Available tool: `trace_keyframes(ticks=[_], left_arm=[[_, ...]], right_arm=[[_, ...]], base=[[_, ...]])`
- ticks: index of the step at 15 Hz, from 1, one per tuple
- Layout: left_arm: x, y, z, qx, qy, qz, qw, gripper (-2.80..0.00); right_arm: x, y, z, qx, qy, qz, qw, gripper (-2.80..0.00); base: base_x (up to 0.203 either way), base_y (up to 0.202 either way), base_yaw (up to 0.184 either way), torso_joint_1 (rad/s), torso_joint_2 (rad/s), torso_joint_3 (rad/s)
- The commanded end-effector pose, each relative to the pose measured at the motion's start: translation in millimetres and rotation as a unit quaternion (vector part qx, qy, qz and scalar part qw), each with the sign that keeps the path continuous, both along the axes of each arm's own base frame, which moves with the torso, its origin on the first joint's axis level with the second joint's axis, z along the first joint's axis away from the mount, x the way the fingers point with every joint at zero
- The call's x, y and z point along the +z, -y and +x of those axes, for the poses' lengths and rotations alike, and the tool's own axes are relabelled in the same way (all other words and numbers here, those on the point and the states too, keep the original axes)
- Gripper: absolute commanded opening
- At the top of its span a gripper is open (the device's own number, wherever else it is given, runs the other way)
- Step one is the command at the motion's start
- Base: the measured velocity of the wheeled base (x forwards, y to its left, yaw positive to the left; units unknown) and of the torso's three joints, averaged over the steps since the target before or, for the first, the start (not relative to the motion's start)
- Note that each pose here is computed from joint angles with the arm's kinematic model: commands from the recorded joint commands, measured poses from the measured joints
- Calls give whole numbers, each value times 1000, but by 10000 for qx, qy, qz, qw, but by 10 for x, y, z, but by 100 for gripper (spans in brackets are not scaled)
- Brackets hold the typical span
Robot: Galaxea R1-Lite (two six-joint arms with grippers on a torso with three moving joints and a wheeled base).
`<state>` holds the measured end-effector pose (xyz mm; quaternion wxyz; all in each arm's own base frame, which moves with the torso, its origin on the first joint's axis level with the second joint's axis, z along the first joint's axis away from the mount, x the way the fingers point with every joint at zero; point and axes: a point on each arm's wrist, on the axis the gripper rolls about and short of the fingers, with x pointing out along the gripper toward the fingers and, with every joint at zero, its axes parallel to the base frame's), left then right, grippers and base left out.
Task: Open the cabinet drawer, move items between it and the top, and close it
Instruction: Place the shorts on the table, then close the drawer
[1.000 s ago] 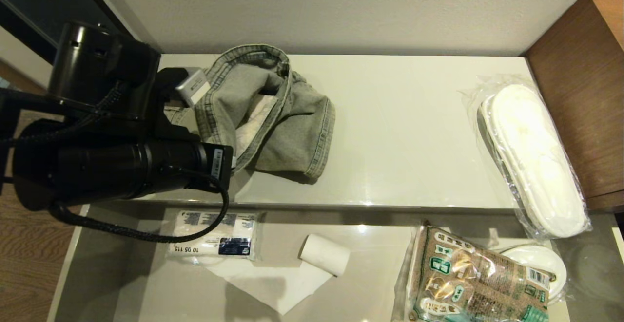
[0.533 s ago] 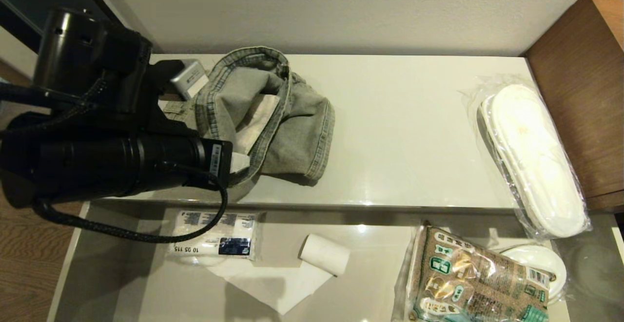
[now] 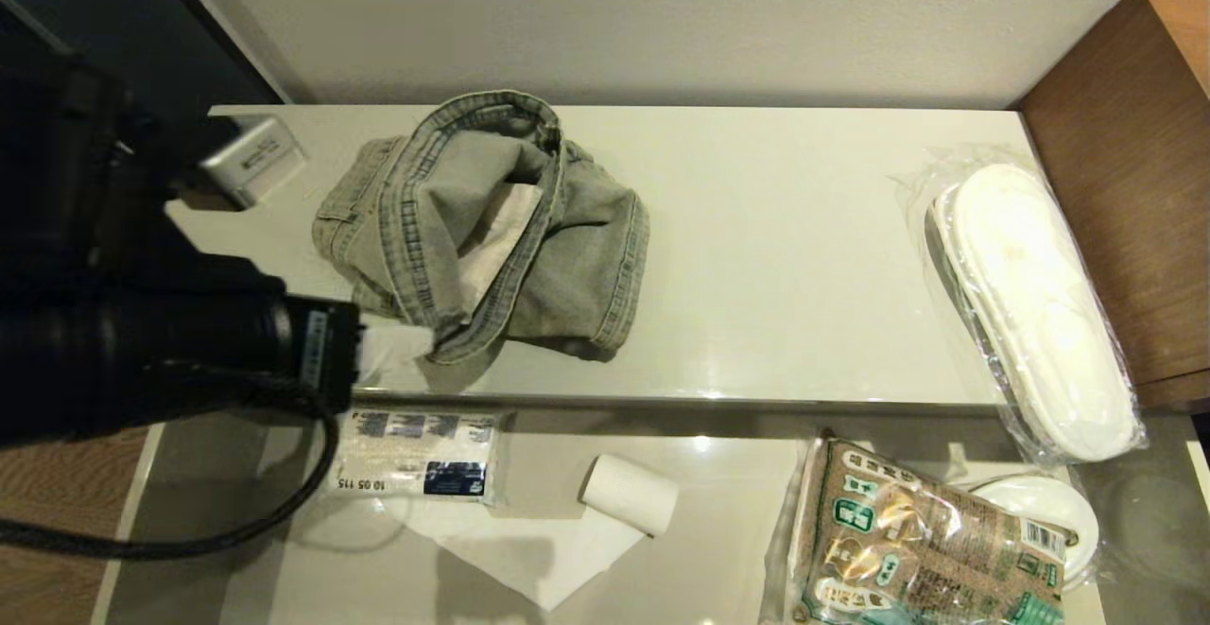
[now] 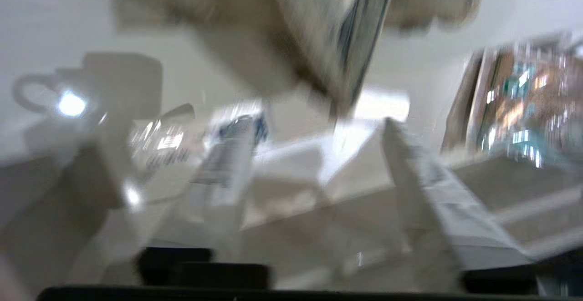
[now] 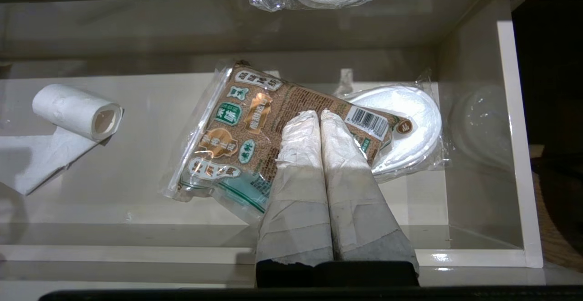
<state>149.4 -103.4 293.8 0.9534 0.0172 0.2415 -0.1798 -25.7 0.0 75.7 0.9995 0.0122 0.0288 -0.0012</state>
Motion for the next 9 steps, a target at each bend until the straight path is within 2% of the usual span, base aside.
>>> trace_keyframes(ticks=[1, 2, 5, 7, 9], left_arm=[[122, -312, -424, 18, 71, -45, 10000, -280], [150, -411, -558, 32, -45, 45, 10000, -280], [202, -502, -669, 155, -43, 125, 9998, -280], [227, -764, -1011, 364, -349, 500, 9975, -280], [196, -915, -1206, 507, -469, 631, 9956, -280]], right_arm=[[-1, 0, -1, 1, 5, 0, 10000, -280], [-1, 0, -1, 1, 5, 0, 10000, -280], [-1, 0, -1, 1, 5, 0, 10000, -280], [-1, 0, -1, 1, 5, 0, 10000, -280], [-1, 0, -1, 1, 5, 0, 10000, -280]], base=[[0, 0, 0, 0, 0, 0], [0, 0, 0, 0, 0, 0], [0, 0, 0, 0, 0, 0], [0, 0, 0, 0, 0, 0], [0, 0, 0, 0, 0, 0]])
